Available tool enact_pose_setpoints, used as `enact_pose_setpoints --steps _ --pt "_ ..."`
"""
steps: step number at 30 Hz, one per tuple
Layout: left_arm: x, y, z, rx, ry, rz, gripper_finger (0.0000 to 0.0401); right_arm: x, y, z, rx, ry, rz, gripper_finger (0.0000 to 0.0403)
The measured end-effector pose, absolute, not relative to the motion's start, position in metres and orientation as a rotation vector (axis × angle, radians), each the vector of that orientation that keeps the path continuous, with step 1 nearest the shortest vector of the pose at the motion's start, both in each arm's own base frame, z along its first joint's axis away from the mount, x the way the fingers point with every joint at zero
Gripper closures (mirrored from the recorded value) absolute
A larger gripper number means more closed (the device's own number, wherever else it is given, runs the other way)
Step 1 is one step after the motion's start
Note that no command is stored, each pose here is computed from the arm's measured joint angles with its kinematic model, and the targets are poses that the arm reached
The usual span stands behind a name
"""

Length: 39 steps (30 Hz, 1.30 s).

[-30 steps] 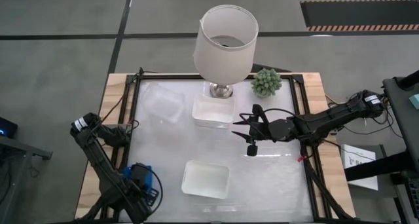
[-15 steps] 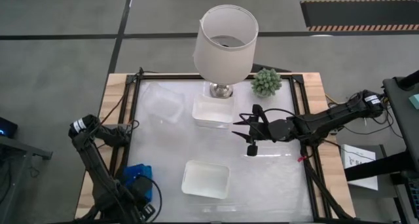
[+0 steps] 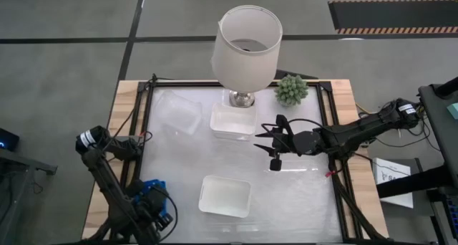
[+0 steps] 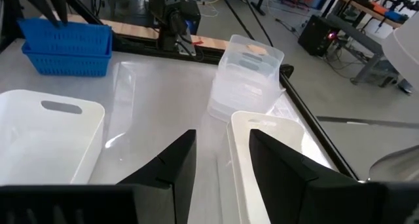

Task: Stack baskets by color
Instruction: Stack the blue bin into the lower left blue bin, then stack the white bin into the upper middle white bin

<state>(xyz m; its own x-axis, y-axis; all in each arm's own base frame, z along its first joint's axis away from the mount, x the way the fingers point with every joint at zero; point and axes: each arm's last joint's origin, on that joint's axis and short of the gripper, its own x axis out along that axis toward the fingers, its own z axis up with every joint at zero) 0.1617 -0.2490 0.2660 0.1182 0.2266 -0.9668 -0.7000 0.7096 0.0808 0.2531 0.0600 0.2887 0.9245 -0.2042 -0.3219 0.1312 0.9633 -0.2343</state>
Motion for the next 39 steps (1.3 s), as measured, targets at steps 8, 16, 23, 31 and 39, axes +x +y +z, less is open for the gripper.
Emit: enact_pose_setpoints --steps 8,16,23,31,39 --pt "0.161 -0.248 0.257 -0.465 1.296 0.697 0.0379 0.253 0.06 0.289 -0.199 0.351 -0.175 0.0268" --pt "0.167 -0.241 0.27 -0.3 1.005 0.56 0.0379 0.253 0.06 0.289 -0.185 0.349 -0.178 0.0268" --pt "0.173 -0.219 0.281 0.015 0.725 0.51 0.0379 0.254 0.06 0.287 -0.14 0.347 -0.185 0.0268" --pt "0.171 -0.186 0.265 0.096 0.7 0.493 0.0379 0.267 0.066 0.271 -0.072 0.399 -0.121 0.0268" --pt "0.168 -0.152 0.255 0.166 0.608 0.44 0.0379 0.282 0.072 0.269 -0.09 0.378 -0.053 0.0268"
